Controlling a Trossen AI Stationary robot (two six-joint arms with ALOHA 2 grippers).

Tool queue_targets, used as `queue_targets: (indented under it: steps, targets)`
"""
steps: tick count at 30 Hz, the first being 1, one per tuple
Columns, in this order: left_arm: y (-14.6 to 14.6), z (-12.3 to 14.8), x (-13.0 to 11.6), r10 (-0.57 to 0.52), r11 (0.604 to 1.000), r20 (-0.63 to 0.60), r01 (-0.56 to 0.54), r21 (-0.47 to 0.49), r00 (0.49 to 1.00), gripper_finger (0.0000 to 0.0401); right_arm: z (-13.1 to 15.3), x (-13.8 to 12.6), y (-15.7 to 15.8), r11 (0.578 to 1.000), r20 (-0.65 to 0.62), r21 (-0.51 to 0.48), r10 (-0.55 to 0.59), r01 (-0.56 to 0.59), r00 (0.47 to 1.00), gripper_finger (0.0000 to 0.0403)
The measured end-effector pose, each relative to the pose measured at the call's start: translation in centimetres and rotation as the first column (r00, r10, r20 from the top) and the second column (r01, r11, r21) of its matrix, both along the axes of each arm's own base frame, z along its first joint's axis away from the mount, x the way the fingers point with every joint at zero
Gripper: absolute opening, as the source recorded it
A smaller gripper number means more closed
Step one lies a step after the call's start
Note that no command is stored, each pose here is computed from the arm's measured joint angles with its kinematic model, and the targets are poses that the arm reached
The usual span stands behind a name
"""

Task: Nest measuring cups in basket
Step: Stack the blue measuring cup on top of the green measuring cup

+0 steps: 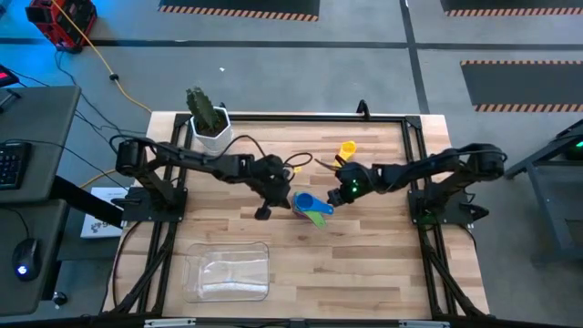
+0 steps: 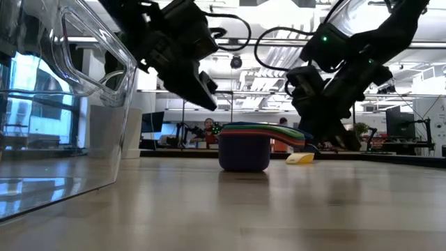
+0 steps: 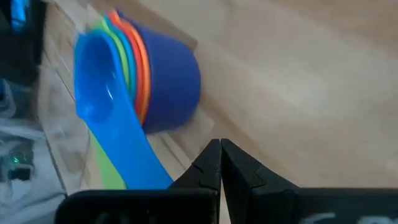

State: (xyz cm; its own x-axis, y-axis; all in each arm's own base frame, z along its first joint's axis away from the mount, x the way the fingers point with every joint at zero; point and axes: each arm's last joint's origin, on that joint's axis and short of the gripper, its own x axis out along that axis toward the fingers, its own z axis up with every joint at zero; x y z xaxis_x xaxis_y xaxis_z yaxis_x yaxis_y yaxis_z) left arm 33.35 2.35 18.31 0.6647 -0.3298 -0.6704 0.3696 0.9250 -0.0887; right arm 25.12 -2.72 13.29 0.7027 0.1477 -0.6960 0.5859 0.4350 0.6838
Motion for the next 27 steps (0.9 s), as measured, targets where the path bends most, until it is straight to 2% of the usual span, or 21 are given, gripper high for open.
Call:
queue_targets:
  steps: [6, 11, 18, 27]
  targets:
    - [-0.6, -1.1, -0.6, 0.011, 1.000, -0.028, -0.012, -0.029, 1.000, 0.0000, -0.4, 0.3, 0.9, 1.000, -0.011, 0.001, -0.013, 0.013, 1.000, 0.0000]
    - [-0.6, -2.2, -0.1, -0.006, 0.999, -0.034, 0.004, -0.040, 0.999, 0.0000, -0.1, 0.4, 1.8, 0.998, 0.003, 0.062, -0.013, 0.013, 1.000, 0.0000]
    - [-0.2, -2.5, 0.4, -0.002, 0.999, -0.002, 0.002, -0.041, 1.000, 0.0000, -0.1, 0.5, 3.9, 0.996, -0.003, 0.082, -0.036, 0.036, 0.999, 0.0000]
    - [0.5, -2.6, 0.2, 0.004, 1.000, -0.005, -0.004, -0.027, 1.000, 0.0000, 0.1, 0.6, 5.1, 0.993, 0.002, 0.108, -0.052, 0.052, 0.999, 0.0000]
